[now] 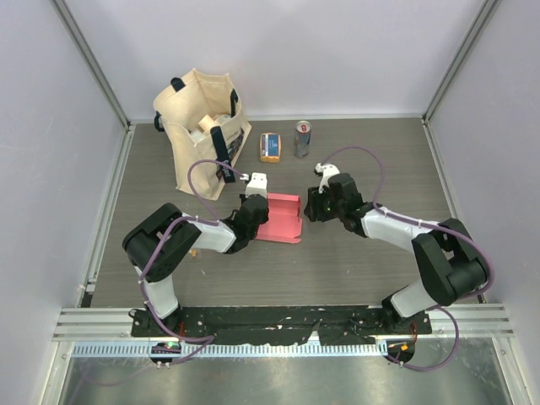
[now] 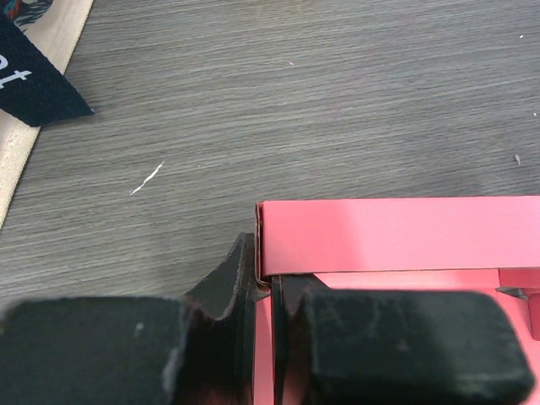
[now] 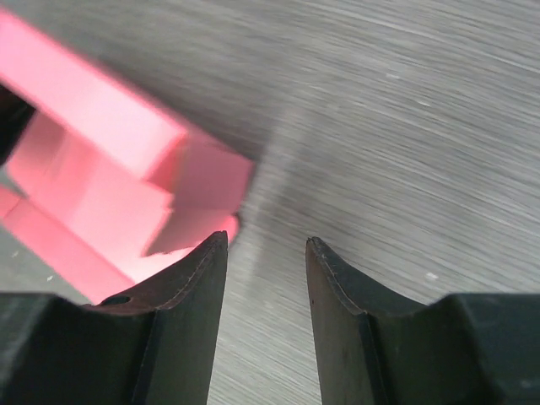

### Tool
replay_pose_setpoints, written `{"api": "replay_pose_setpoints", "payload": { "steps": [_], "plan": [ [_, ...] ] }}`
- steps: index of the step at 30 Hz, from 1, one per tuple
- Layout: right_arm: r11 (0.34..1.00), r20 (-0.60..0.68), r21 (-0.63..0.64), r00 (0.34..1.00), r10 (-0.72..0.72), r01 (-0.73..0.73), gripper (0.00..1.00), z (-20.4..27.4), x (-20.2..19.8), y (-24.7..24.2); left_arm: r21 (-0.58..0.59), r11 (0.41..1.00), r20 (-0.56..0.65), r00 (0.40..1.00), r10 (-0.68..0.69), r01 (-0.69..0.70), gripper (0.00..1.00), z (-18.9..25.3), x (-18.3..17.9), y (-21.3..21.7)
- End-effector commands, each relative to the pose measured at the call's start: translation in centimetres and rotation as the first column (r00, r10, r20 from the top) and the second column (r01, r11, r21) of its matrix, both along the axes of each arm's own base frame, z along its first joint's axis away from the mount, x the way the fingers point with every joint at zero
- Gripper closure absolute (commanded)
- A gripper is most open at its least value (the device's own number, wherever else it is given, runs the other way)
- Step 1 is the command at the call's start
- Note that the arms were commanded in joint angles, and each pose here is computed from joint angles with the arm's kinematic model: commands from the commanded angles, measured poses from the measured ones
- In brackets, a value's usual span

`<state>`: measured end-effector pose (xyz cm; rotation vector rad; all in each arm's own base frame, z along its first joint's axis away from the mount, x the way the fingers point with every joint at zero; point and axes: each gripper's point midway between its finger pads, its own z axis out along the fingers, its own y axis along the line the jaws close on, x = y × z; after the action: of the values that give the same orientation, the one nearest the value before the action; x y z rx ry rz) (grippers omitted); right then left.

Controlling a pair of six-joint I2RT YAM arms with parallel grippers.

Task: Fold the paper box

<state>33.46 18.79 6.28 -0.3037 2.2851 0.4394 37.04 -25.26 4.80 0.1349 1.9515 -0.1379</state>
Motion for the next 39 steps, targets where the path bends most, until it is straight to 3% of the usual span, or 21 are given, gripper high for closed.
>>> {"api": "replay_pose_setpoints", "payload": {
  "steps": [1, 7, 15, 25, 29, 33, 35, 36, 39],
  "plan": [
    [0.976, 0.205, 0.069, 0.961, 0.187, -0.205, 0.53, 3.0, 0.8, 4.8, -0.013, 1.0, 0.016, 1.0, -0.004, 0.005, 1.0, 0.5, 0.5, -0.7],
    [0.975, 0.265, 0.075, 0.947, 0.184, -0.211, 0.53, 3.0, 1.9, 6.2, -0.015, 1.0, 0.018, 1.0, -0.006, 0.006, 1.0, 0.7, 0.4, -0.7],
    [0.996, 0.352, -0.008, 0.932, 0.089, -0.092, 0.6, 2.4, 2.8, 6.1, -0.016, 1.0, 0.019, 1.0, -0.004, 0.005, 1.0, 0.7, 0.4, -0.7],
    [0.993, 0.439, -0.041, 0.895, -0.083, 0.112, 0.84, 2.2, 3.6, 5.2, -0.03, 1.0, 0.016, 1.0, -0.007, 0.007, 1.0, 0.7, 0.3, -0.8],
    [0.984, 0.454, -0.073, 0.884, -0.113, 0.163, 0.8, 1.3, 3.6, 5.5, -0.044, 0.999, 0.006, 1.0, 0.008, -0.007, 1.0, 0.6, 0.3, -0.8],
    [0.959, 0.483, -0.092, 0.854, -0.193, 0.269, 0.83, 1.3, 4.0, 4.8, -0.059, 0.998, -0.002, 1.0, 0.021, -0.021, 1.0, 0.6, 0.2, -0.8],
    [0.939, 0.499, -0.131, 0.84, -0.215, 0.318, 0.94, 0.6, 3.8, 4.7, -0.061, 0.998, -0.008, 0.999, 0.031, -0.031, 1.0, 0.6, 0.3, -0.7],
    [0.9, 0.531, -0.139, 0.798, -0.284, 0.413, 0.97, 1.1, 4.1, 3.5, -0.071, 0.997, -0.014, 0.999, 0.039, -0.04, 1.0, 0.5, 0.3, -0.8],
    [0.844, 0.571, -0.152, 0.742, -0.35, 0.514, 0.98, 0.6, 3.4, 3.0, -0.078, 0.994, -0.033, 0.997, 0.073, -0.076, 1.0, 0.3, 0.4, -0.7]
  ]
}}
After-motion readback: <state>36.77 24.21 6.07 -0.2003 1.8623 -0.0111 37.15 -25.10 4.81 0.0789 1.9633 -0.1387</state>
